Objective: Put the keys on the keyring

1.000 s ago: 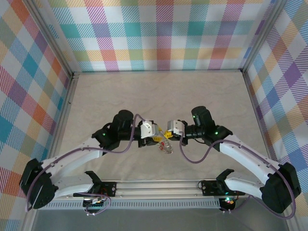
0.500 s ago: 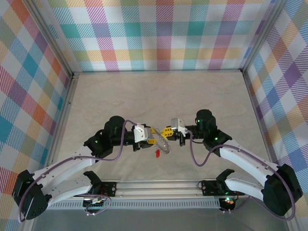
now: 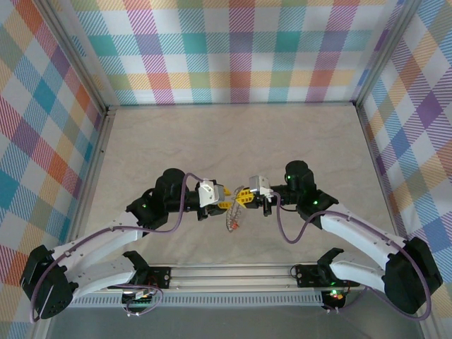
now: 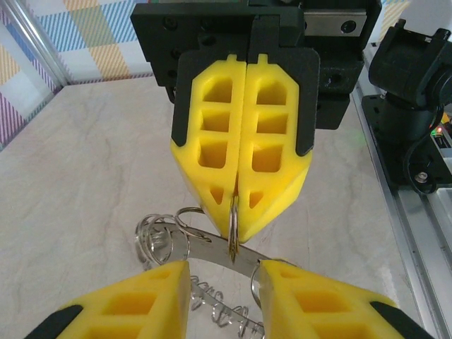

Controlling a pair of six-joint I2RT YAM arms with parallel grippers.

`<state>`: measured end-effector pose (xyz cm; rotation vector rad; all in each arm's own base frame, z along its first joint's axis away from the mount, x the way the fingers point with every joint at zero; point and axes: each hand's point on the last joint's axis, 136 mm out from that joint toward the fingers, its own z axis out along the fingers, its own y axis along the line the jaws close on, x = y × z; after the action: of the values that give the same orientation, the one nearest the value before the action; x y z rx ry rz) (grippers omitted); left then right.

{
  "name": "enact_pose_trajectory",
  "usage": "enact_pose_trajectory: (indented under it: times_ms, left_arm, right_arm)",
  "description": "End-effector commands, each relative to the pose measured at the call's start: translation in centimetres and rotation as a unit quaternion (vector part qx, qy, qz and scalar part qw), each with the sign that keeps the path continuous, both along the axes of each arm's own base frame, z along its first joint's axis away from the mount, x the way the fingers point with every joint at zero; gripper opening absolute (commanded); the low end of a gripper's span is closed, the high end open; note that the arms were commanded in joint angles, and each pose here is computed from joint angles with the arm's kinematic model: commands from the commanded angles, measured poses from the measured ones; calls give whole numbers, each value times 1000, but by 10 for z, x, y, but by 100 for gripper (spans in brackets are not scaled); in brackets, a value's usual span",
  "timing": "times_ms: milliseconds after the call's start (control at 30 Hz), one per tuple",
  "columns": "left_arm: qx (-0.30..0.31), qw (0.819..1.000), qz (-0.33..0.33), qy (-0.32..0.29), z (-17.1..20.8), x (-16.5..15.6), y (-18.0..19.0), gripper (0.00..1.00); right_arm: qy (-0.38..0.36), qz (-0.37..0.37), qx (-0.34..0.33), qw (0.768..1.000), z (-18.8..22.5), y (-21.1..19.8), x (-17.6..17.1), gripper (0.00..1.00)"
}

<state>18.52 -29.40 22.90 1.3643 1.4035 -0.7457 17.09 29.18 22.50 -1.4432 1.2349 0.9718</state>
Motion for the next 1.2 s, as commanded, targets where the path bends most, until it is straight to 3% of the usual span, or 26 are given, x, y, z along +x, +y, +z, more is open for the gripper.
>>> enact_pose_trajectory:
  times_ms: [0,167,533,633,733,800,933,1167]
  left_arm:
    - [-31,999,-11,-19,23,2,-6,26]
    - [-16,1000,-24,-2,21,2,-11,19]
    - [-12,1000,-21,-2,17,3,-10,15]
    - [-3,1000,-13,-4,14,5,-8,0]
    - [23,1000,-7,-6,11,6,-4,0]
    - [48,999,-4,-8,10,7,-1,0]
    - [101,995,-12,-1,7,5,3,0]
    - [134,990,-33,11,8,2,-2,0]
  right_arm:
    - [-25,29,17,999,16,5,-6,0]
    - [-8,37,24,999,17,8,-7,0]
    - [-7,23,36,999,24,10,-3,0]
    - [-10,20,29,999,22,9,-3,0]
    - [-23,15,6,1000,15,5,-4,22]
    - [-35,9,-17,999,11,2,-2,29]
    - [-42,20,-64,997,1,-3,-4,31]
    - [-19,19,-64,998,2,3,2,25]
